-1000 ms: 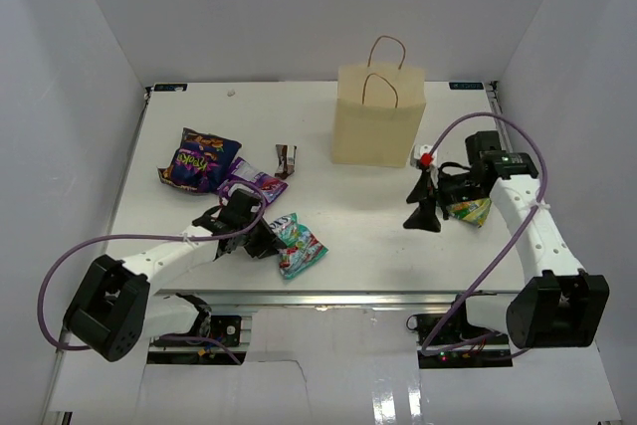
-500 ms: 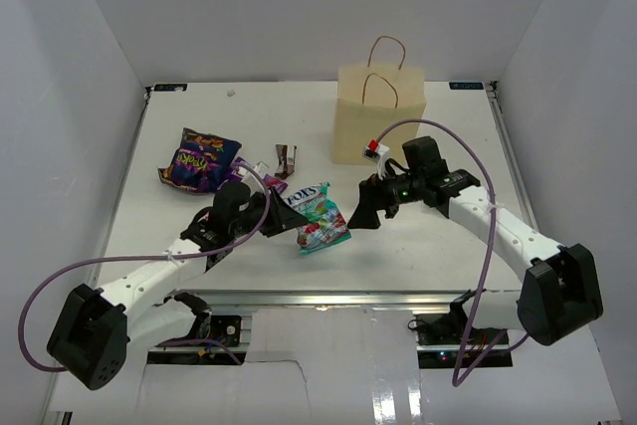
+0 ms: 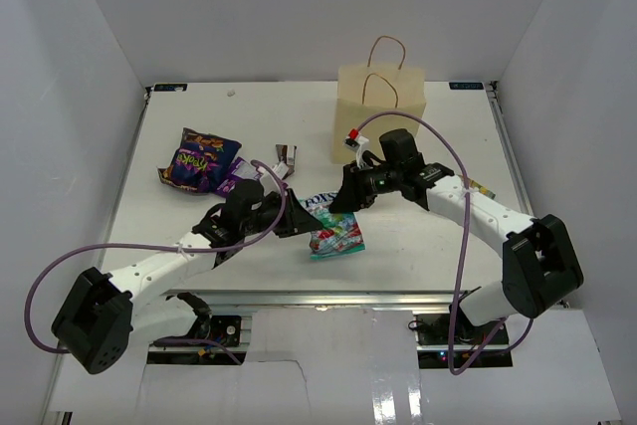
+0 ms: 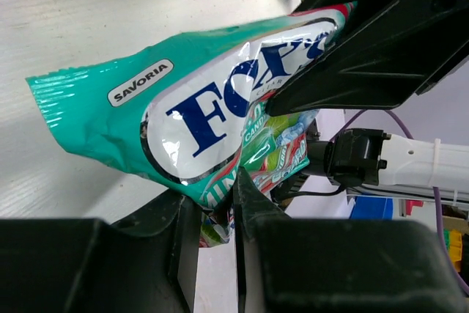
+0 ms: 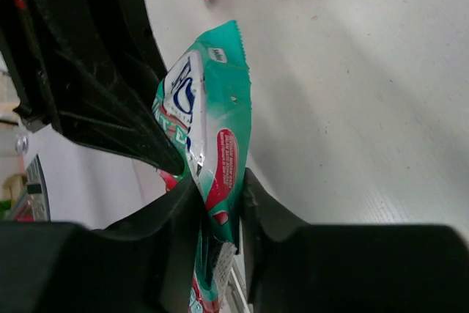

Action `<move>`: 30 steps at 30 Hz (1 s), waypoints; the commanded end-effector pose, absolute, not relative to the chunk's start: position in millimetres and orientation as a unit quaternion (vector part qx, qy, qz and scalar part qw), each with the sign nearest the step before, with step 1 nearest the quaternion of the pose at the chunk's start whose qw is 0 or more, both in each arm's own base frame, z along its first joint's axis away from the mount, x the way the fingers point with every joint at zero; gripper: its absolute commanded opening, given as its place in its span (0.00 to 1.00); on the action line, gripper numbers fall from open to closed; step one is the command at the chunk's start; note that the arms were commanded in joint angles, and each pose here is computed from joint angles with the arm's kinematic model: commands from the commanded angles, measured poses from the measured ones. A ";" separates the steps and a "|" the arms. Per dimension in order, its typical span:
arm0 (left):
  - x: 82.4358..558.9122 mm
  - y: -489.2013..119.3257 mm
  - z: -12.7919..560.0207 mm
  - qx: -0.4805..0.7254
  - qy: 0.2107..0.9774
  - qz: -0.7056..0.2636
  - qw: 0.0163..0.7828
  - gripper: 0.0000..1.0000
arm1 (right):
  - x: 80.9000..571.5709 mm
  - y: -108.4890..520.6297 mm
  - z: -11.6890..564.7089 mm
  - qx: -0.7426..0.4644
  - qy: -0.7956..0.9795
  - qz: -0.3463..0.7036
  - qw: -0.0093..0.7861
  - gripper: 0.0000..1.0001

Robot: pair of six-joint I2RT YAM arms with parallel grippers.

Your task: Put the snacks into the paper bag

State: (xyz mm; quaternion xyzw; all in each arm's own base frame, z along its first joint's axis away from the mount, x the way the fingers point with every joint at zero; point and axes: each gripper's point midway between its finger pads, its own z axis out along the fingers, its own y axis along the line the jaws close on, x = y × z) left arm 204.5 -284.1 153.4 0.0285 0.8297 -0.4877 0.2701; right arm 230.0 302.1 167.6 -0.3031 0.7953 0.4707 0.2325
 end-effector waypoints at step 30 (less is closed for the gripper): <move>208.1 -204.2 188.9 -0.022 0.847 -0.349 0.400 0.81 | 403.3 190.3 579.5 -0.430 0.473 0.089 0.764 0.08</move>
